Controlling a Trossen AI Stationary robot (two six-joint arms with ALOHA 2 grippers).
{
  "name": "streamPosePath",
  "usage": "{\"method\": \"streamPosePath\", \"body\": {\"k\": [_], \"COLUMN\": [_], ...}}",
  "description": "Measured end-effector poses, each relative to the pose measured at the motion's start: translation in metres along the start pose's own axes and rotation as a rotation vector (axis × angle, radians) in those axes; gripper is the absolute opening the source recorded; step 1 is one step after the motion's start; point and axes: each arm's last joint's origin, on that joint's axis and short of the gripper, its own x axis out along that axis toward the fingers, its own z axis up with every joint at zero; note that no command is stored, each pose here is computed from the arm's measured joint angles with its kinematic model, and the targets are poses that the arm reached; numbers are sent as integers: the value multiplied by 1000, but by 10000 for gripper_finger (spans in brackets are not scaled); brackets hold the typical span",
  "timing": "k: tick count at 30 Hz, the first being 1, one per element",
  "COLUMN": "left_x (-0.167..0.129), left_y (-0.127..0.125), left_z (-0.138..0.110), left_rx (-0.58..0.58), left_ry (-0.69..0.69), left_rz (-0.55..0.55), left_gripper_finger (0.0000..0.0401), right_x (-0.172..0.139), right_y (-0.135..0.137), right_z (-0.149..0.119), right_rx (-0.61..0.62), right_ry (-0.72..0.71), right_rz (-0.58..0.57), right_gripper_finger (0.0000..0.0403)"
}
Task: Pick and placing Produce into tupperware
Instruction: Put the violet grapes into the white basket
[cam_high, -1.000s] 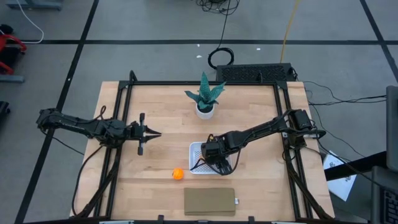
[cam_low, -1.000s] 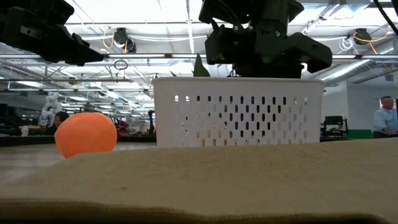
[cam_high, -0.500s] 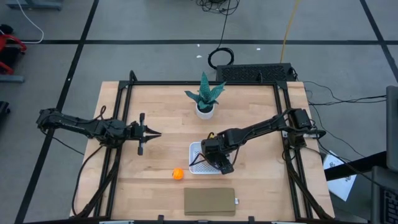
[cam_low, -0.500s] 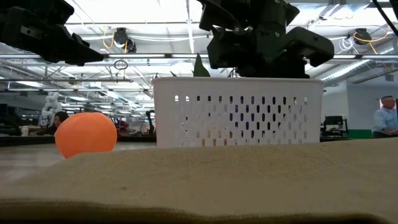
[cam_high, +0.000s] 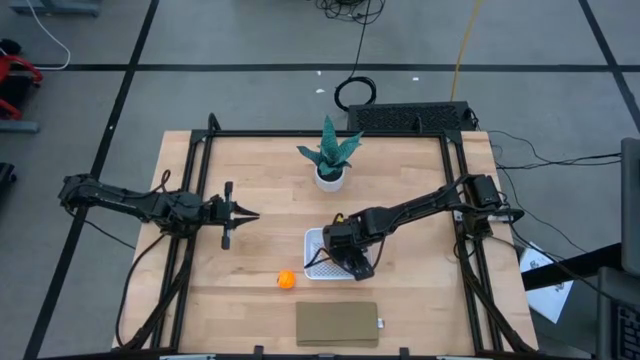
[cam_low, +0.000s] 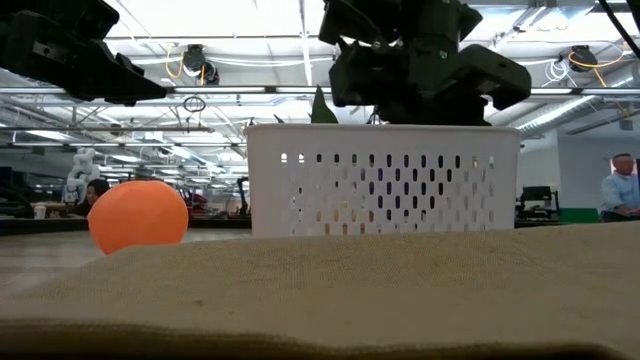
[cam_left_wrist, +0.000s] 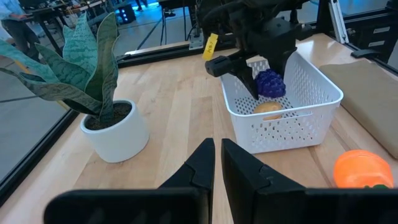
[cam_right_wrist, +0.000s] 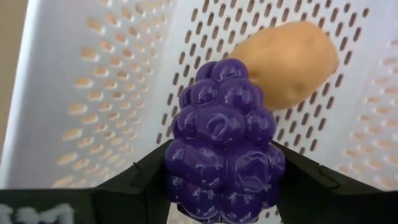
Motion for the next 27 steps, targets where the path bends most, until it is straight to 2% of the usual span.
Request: {"method": "streamPosePath", "body": {"k": [15, 19, 27], "left_x": [0, 0, 0], "left_y": [0, 0, 0], "left_z": [0, 0, 0], "left_rx": [1, 7, 6], "left_ry": [1, 1, 1], "left_rz": [0, 0, 0], "left_gripper_finger": [33, 33, 33], "right_x": [0, 0, 3], "right_y": [0, 0, 3], "right_z": [2, 2, 1], "right_rx": [51, 72, 84], "right_ry": [-17, -17, -20], "right_rz": [-2, -52, -77], "right_gripper_finger": [210, 210, 210]}}
